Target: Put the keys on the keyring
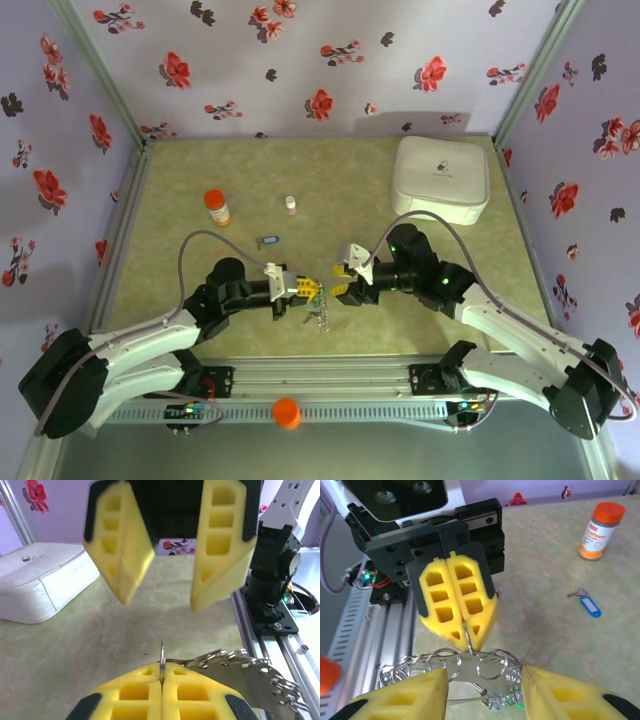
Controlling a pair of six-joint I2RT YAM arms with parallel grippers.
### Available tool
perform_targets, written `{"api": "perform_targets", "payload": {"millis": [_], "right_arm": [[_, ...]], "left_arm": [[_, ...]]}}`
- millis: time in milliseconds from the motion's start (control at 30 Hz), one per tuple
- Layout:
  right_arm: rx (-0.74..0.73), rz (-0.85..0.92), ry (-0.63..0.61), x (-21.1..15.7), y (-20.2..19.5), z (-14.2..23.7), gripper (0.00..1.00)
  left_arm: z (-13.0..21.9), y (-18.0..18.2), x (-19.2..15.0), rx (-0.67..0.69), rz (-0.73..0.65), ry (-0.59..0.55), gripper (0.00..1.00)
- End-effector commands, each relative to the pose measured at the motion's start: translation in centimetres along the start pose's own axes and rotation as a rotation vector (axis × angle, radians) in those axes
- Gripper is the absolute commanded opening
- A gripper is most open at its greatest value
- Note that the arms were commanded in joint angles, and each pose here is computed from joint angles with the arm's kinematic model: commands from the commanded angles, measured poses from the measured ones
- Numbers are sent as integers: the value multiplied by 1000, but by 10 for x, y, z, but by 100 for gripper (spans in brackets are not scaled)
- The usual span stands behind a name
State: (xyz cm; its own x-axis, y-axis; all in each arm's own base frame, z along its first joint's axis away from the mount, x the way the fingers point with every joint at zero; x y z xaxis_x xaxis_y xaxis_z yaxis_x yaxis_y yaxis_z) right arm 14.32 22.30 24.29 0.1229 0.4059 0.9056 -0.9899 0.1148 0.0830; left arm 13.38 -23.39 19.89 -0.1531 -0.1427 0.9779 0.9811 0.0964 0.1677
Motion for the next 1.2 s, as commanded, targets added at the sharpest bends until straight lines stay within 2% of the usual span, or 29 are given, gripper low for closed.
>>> {"api": "perform_targets", "payload": {"millis": [0,167,433,533,633,767,833,967,1167], "right_arm": [[47,5,-95,13,2,-2,40],[43,12,-85,11,0,-10,36],[61,24,-75,10,2,-20,23],[68,26,-72,11,2,-23,14],[73,29,-71,12,1,-24,0],[54,50,-42,15,2,-20,0],[36,65,-16,15,3,-17,0],[20,96,37,18,6,-14,0],[12,134,78,22,10,-18,0]], "left_arm": [[0,1,19,-3,-29,-110,0],[-1,2,20,-2,-27,-113,0],[-1,2,21,0,-26,-125,0],[-1,2,23,2,-26,-134,0],[-1,3,24,6,-26,-139,3],[4,1,15,36,-13,-112,25],[6,1,11,55,-16,-79,30],[9,-1,2,63,-21,14,30],[9,-2,-4,48,-14,46,26]]}}
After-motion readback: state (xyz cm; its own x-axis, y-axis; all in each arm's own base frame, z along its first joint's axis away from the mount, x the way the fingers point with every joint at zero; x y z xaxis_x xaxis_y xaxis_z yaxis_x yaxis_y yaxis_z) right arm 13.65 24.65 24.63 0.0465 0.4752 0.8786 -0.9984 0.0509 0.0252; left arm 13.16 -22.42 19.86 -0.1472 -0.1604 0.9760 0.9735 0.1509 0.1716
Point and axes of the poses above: each hand's point on the last joint's axis, 136 mm out from that joint toward the fingers, its own z axis back along the fingers, its own y axis along the line the jaws close on, x = y × z, the point moved 7 cm from there along z, back along the fingers, and after that the axes turned 4 degrees about -z, right-handed, at the moved point
